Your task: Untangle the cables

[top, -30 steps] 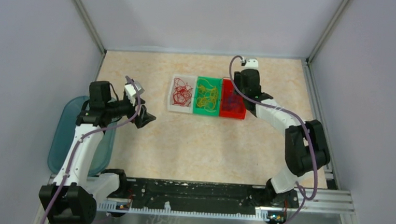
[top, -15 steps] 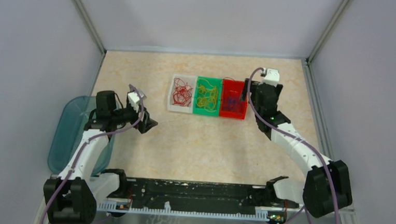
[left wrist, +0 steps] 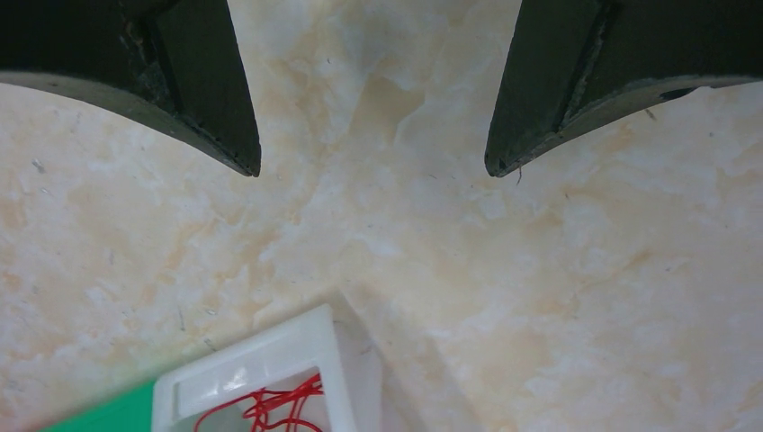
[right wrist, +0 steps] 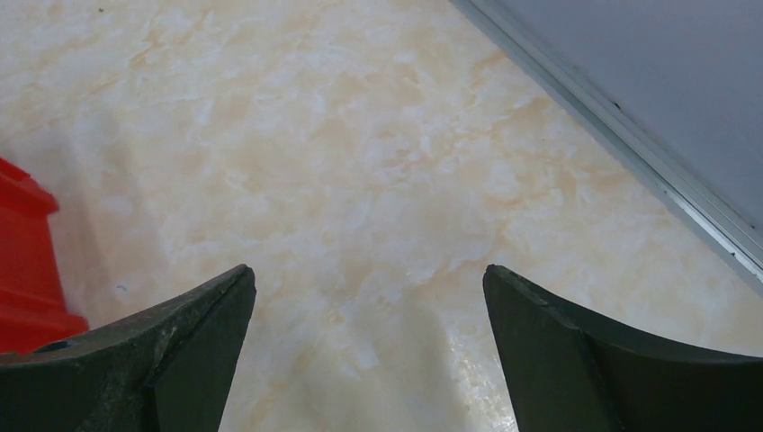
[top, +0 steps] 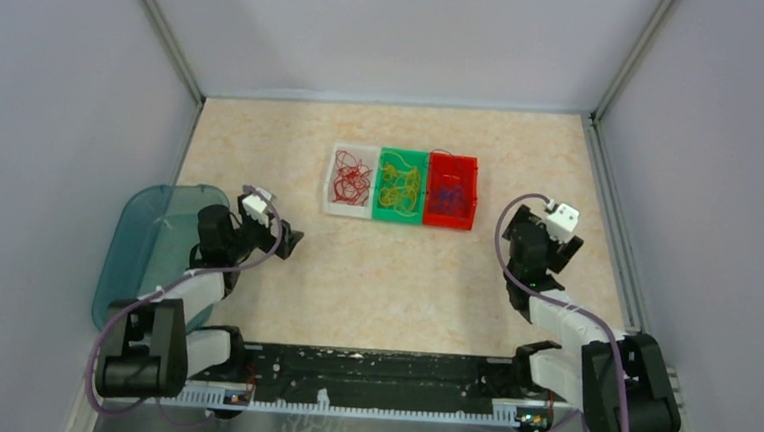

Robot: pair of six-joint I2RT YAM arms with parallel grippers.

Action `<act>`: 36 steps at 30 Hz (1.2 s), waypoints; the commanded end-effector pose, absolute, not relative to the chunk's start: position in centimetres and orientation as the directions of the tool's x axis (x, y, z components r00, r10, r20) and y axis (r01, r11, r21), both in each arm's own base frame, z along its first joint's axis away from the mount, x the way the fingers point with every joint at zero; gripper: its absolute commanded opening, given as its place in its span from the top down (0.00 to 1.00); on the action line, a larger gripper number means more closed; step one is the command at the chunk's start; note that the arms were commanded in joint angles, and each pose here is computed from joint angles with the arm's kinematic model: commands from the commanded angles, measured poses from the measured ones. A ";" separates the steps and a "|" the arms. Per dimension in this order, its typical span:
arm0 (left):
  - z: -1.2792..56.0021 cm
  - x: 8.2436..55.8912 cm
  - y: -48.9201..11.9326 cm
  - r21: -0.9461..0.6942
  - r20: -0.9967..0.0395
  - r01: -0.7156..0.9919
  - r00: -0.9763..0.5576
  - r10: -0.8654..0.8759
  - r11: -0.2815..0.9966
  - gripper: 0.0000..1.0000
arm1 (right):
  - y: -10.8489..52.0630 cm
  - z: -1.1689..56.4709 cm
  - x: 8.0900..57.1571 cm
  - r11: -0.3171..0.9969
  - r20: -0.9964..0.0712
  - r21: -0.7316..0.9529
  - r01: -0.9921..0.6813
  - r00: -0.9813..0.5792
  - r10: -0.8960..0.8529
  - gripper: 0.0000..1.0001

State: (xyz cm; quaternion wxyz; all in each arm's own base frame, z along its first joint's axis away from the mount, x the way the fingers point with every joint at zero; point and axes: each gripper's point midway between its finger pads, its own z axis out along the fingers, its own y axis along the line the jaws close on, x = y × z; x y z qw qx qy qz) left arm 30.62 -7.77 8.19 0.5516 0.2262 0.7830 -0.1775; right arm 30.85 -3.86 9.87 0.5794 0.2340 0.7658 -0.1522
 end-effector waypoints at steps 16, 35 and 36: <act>10.6 35.1 -4.5 0.070 -0.997 0.330 0.046 0.058 0.941 0.00 | -9.0 11.2 32.2 0.767 -0.977 0.201 0.609 0.063 0.205 0.01; 9.1 37.4 -4.2 0.038 -0.996 0.308 -0.061 0.060 0.951 0.00 | -3.1 10.5 35.9 0.964 -0.998 0.030 0.263 -0.045 0.043 0.01; 9.1 37.4 -4.2 0.039 -0.996 0.307 -0.061 0.060 0.951 0.00 | -3.1 10.6 35.9 0.965 -0.998 0.030 0.262 -0.040 0.042 0.01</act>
